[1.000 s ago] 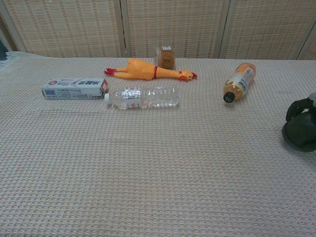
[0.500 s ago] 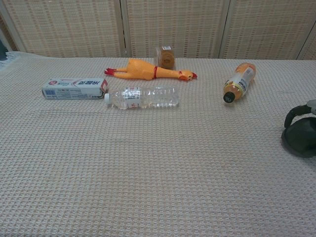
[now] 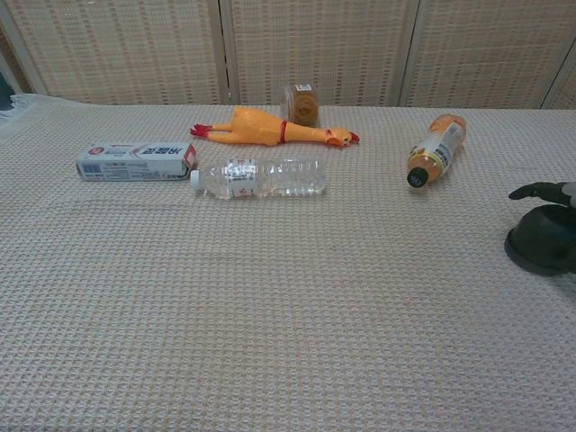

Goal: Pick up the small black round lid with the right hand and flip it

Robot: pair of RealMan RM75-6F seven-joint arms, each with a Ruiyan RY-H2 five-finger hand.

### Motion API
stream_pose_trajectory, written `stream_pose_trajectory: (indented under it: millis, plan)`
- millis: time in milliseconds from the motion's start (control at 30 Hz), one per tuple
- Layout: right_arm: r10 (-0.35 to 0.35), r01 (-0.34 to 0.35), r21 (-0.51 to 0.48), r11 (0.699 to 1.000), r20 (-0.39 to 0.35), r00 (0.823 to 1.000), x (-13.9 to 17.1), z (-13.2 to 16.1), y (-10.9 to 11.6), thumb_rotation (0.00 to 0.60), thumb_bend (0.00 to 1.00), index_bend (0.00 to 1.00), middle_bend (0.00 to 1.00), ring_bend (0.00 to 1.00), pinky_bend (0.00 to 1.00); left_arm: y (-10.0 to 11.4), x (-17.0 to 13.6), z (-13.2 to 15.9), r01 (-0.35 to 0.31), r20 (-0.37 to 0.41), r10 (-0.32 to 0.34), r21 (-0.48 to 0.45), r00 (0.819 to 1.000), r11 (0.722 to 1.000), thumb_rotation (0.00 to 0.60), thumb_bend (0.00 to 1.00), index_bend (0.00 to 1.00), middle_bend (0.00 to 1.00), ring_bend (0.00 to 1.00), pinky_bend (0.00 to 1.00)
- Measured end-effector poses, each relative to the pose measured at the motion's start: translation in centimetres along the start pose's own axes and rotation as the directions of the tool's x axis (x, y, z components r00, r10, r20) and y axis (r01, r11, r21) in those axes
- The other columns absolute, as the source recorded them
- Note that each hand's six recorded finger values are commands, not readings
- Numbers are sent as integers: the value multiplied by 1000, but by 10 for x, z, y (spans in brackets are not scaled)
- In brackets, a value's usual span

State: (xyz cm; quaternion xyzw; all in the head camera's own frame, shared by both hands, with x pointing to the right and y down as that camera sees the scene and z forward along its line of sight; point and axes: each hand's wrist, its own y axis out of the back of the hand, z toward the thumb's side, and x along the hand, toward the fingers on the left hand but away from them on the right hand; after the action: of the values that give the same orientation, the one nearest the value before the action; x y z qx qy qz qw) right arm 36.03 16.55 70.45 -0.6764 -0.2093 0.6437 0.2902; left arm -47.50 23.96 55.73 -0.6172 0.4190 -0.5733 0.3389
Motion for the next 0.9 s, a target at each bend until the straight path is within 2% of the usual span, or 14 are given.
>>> stream_pose_trajectory:
  millis: [133,267,367,467,633,900]
  plan:
    - [-32,32,5,999,-4,999,3,0,5,600,205,0,0,0,14,0,0,0,1,0,-1,1,1000,1000,600,440,568,321,215,453]
    - [-76,76,3,997,-5,997,7,0,9,600,200,4,1,0,46,0,0,1,-2,4,2,2,1000,1000,600,440,572,325,217,453]
    - [-94,94,0,996,-8,995,8,1,8,600,199,47,31,3,173,0,0,2,-8,12,8,4,1000,1000,600,441,578,332,225,461]
    - [-92,92,3,996,-10,996,7,1,5,600,199,108,55,37,253,0,0,2,-10,11,10,4,1000,1000,600,440,579,333,226,465]
    - [-115,115,2,993,-15,993,3,4,3,600,199,313,254,217,394,0,1,1,-12,7,12,1,1000,1000,600,440,576,332,226,466]
    - [-197,196,-10,980,-25,980,3,8,11,600,199,477,362,353,515,0,1,0,-15,4,15,1,1000,1000,600,441,576,327,226,469]
